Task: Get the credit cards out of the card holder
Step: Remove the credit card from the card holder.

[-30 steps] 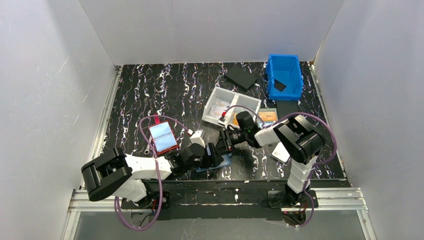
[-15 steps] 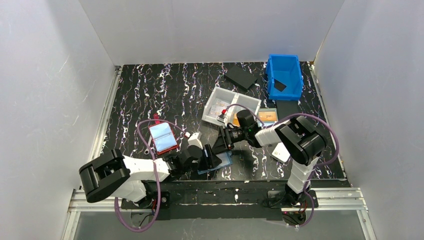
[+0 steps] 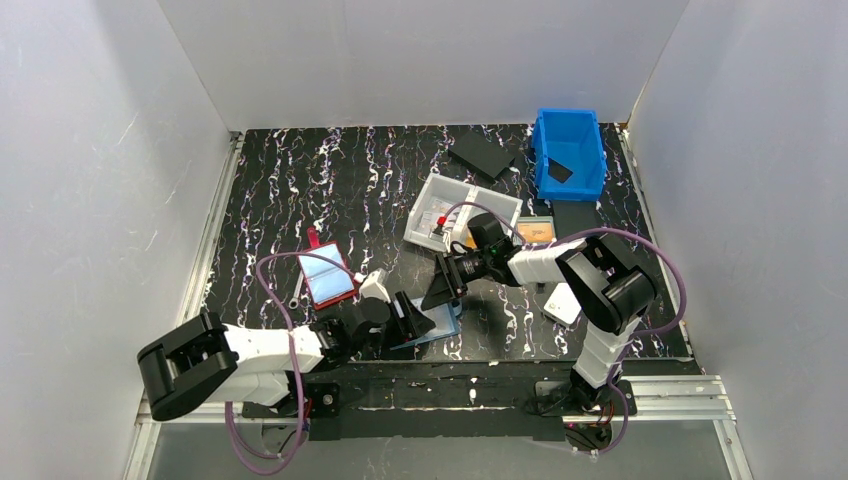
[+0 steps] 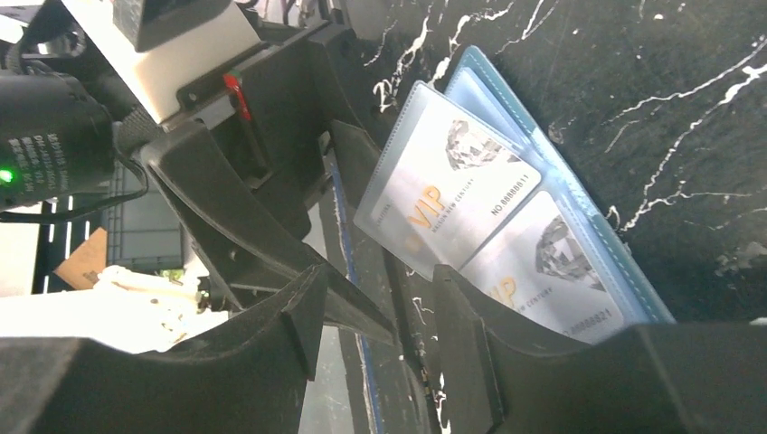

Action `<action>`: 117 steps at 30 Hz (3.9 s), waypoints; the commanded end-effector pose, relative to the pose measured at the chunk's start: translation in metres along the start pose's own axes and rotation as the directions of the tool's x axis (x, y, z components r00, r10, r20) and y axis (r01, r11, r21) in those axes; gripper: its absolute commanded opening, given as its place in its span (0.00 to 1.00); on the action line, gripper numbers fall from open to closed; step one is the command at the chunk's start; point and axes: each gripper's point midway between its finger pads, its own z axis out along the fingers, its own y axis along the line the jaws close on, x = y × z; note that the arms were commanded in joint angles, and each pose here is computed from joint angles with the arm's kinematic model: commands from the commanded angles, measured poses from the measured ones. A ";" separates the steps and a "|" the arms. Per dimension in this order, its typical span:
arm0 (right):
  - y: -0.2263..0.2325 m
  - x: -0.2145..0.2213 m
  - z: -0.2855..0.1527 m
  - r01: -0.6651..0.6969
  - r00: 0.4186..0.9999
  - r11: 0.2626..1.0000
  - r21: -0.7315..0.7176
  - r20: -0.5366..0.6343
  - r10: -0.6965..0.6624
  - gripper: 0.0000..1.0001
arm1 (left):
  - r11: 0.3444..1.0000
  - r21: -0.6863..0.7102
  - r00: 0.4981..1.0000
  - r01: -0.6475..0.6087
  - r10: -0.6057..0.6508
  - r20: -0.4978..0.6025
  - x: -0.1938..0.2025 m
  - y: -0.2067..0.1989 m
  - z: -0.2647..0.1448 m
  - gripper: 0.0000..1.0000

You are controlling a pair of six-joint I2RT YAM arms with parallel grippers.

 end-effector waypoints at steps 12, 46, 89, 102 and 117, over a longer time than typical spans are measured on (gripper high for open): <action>-0.040 0.009 -0.004 0.057 0.997 0.984 0.170 -0.062 -0.047 0.42 | 0.989 -0.132 0.997 0.073 -0.067 0.050 -0.001 0.055 -0.019 0.56; -0.105 0.027 -0.020 0.123 0.981 0.869 0.480 -0.190 -0.034 0.25 | 0.992 -0.078 0.987 0.103 -0.092 0.132 -0.032 0.055 -0.027 0.16; 0.020 -0.002 -0.017 0.292 0.951 0.955 -0.046 -0.089 -0.295 0.61 | 0.944 0.329 0.964 -0.011 -0.077 0.253 -0.067 -0.033 -0.040 0.00; 0.031 -0.007 -0.010 0.137 0.990 0.982 -0.131 0.004 -0.137 0.58 | 0.909 0.417 0.951 0.012 -0.139 0.276 -0.077 -0.053 -0.051 0.00; 0.045 -0.018 -0.020 0.088 0.995 0.977 -0.192 0.065 -0.077 0.36 | 0.890 0.455 0.952 0.028 -0.163 0.259 -0.077 -0.062 -0.049 0.00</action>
